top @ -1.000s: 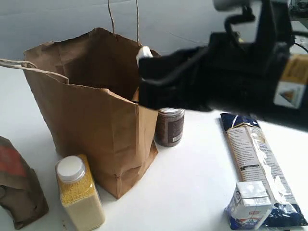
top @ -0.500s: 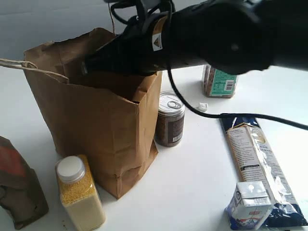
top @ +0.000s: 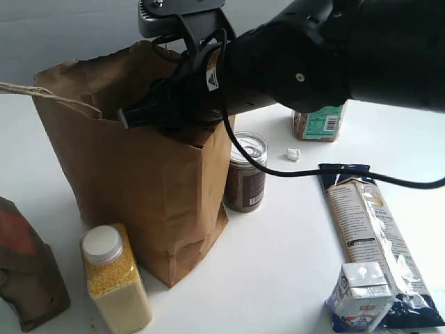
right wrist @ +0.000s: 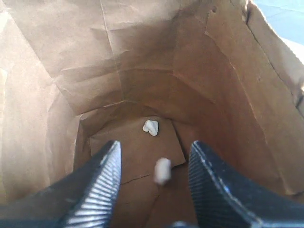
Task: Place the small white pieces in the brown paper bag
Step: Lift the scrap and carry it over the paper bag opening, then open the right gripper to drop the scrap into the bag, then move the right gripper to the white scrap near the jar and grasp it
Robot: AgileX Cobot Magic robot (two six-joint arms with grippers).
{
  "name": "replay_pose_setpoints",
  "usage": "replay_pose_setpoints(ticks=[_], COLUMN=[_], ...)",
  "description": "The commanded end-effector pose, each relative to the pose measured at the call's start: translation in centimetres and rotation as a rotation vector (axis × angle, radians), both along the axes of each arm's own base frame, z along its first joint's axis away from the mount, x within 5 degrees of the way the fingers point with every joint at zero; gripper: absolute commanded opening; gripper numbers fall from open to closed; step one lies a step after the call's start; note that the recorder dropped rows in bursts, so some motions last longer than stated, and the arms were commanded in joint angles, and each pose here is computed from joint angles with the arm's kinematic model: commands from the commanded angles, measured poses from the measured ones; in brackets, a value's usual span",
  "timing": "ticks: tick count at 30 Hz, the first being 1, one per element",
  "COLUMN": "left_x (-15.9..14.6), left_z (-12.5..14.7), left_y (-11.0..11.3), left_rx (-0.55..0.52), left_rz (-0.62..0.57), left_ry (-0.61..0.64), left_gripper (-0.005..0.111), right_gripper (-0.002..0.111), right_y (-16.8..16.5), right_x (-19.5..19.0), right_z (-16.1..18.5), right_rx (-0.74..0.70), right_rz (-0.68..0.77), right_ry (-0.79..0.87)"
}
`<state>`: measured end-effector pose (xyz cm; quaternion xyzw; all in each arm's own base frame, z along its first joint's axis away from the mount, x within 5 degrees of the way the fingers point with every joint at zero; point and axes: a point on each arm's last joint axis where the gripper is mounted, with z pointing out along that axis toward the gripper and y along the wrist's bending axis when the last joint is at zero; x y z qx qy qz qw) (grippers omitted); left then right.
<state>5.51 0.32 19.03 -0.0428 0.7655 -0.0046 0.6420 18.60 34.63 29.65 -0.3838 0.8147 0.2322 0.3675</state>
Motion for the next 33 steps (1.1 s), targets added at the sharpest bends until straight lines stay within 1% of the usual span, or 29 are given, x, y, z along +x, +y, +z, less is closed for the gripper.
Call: replay_pose_setpoints(ticks=[1, 3, 4, 7, 10, 12, 14, 15, 16, 17, 18, 19, 21, 24, 25, 27, 31, 33], left_x=[0.0, 0.0, 0.0, 0.0, 0.0, 0.0, 0.0, 0.0, 0.0, 0.0, 0.0, 0.0, 0.0, 0.0, 0.0, 0.0, 0.0, 0.0], left_z=[-0.1, -0.1, -0.1, -0.1, -0.1, -0.1, -0.1, -0.1, -0.1, -0.1, -0.1, -0.1, -0.1, -0.1, -0.1, -0.1, -0.1, -0.1], left_y=[-0.1, -0.1, -0.1, -0.1, -0.1, -0.1, -0.1, -0.1, -0.1, -0.1, -0.1, -0.1, -0.1, -0.1, -0.1, -0.1, -0.1, -0.1], left_rx=[-0.013, -0.013, -0.013, -0.013, -0.013, -0.013, -0.013, -0.013, -0.013, -0.013, -0.013, -0.013, -0.013, -0.013, -0.013, -0.013, -0.013, -0.013], left_rz=[-0.005, -0.005, -0.005, -0.005, -0.005, -0.005, -0.005, -0.005, -0.005, -0.005, -0.005, -0.005, -0.005, -0.005, -0.005, -0.005, -0.005, -0.005], left_ry=[-0.005, -0.005, -0.005, -0.005, -0.005, -0.005, -0.005, -0.005, -0.005, -0.005, -0.005, -0.005, -0.005, -0.005, -0.005, -0.005, -0.005, -0.005], left_gripper=[0.0, 0.0, 0.0, 0.0, 0.0, 0.0, 0.0, 0.0, 0.0, 0.0, 0.0, 0.0, 0.0, 0.0, 0.0, 0.0, 0.0, 0.0], right_gripper=[0.043, 0.04, 0.036, 0.018, 0.0, 0.0, 0.0, 0.0, 0.0, 0.0, 0.0, 0.0, 0.0, 0.0, 0.0, 0.0, 0.0, 0.003], right_y=[-0.6, -1.3, -1.7, -3.3, -4.9, -5.7, -7.1, -8.2, -8.8, -9.9, -10.3, -11.5, -13.0, -15.2, -15.8, -16.2, -14.5, -13.7], right_x=[-0.1, -0.4, -0.8, -2.1, -3.4, -4.0, -4.7, -4.5, -4.4, -3.8, -3.5, -2.6, -0.9, 2.4, 3.6, 6.1, 10.3, 11.7], right_z=[2.0, 3.5, 4.5, 6.7, 7.5, 7.1, 4.8, 2.6, 1.6, -0.4, -1.0, -2.1, -2.8, -2.6, -2.6, -3.1, -5.3, -6.5], right_rx=[0.037, 0.071, 0.09, 0.104, 0.029, -0.022, -0.076, -0.106, -0.121, -0.142, -0.148, -0.169, -0.167, -0.117, -0.12, -0.147, -0.193, -0.233], right_rz=[-0.003, -0.019, -0.026, -0.03, -0.029, -0.025, -0.027, -0.059, -0.074, -0.125, -0.153, -0.216, -0.308, -0.434, -0.471, -0.475, -0.404, -0.38], right_ry=[-0.056, -0.082, -0.087, -0.105, -0.098, -0.104, -0.074, -0.036, -0.018, 0.024, 0.043, 0.076, 0.102, 0.098, 0.101, 0.133, 0.248, 0.311])
